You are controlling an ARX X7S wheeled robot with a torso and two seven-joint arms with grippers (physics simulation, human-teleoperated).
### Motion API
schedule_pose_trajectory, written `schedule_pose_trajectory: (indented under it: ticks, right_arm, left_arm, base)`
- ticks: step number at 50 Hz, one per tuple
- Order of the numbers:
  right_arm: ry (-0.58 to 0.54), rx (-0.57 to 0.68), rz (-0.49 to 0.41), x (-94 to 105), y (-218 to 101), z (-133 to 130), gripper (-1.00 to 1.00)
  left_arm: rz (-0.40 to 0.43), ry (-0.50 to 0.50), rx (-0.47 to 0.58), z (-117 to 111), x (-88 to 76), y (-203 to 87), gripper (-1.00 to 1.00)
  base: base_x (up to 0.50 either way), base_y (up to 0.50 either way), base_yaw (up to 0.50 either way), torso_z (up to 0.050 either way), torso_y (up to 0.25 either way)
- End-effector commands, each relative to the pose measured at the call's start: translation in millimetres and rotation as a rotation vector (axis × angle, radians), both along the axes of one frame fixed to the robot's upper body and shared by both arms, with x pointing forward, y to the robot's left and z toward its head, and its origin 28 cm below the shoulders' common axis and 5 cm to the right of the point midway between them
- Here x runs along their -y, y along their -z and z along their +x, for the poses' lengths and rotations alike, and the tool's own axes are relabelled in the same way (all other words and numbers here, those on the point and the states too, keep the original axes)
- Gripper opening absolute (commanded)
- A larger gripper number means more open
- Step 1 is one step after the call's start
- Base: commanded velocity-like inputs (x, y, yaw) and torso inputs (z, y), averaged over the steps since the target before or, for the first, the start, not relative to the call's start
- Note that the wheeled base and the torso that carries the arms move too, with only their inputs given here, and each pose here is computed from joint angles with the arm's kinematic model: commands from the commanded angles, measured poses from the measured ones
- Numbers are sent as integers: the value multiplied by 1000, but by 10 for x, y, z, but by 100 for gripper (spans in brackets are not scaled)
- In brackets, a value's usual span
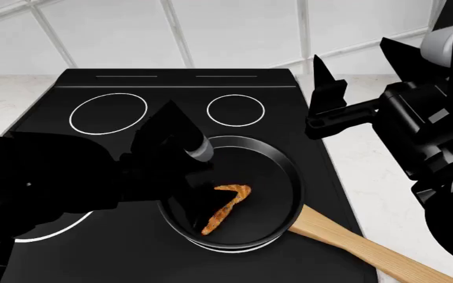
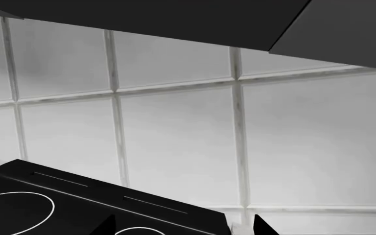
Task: Pick the croissant and place it on the pan. Then turn on the stove to warm the croissant.
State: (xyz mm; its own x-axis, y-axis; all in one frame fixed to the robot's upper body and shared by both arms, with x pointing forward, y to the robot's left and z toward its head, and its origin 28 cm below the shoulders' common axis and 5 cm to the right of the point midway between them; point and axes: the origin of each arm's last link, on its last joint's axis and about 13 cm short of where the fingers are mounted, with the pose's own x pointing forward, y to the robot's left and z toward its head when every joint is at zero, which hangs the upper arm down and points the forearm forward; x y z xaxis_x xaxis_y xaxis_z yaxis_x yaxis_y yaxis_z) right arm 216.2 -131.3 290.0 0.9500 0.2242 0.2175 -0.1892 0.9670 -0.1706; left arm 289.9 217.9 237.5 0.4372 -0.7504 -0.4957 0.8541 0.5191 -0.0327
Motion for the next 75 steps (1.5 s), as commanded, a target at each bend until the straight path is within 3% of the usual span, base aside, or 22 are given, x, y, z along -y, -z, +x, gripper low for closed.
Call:
schedule_pose_trajectory:
  ticks: [1, 15, 33, 39, 49, 60, 71, 75]
  right_arm:
    - [0, -1, 6, 7, 12, 3, 100]
    - [1, 2, 5, -1, 9, -13, 100]
    - [-42, -5, 12, -26, 14, -32, 100]
    - [-37, 22, 13, -39, 11, -95, 100]
    - [-38, 30, 35, -101, 3, -217, 100]
    - [-44, 34, 14, -127, 22, -309, 100]
    - [-49, 64, 35, -143, 4, -379, 100]
    - [-52, 68, 31, -147, 2, -387, 100]
  left_arm:
    - [13, 7, -1, 10, 0, 2, 100]
    - [-6, 0, 30, -7, -15, -79, 100]
    - [-141, -38, 246, -87, -102, -429, 100]
    - [-190, -122, 342, -178, -182, -496, 100]
    - [-285, -402, 618, -471, -283, -640, 100]
    - [-273, -614, 830, -680, -333, -593, 100]
    - [-256, -704, 838, -872, -378, -402, 100]
    - [-207, -733, 862, -929, -386, -323, 100]
  base:
    - [0, 0, 0, 0, 0]
    - [0, 0, 0, 0, 0]
    - [0, 0, 0, 0, 0]
    - [0, 0, 0, 0, 0]
    - [0, 0, 0, 0, 0]
    - [0, 0, 0, 0, 0]
    - [0, 0, 0, 0, 0]
    - [0, 0, 0, 0, 0]
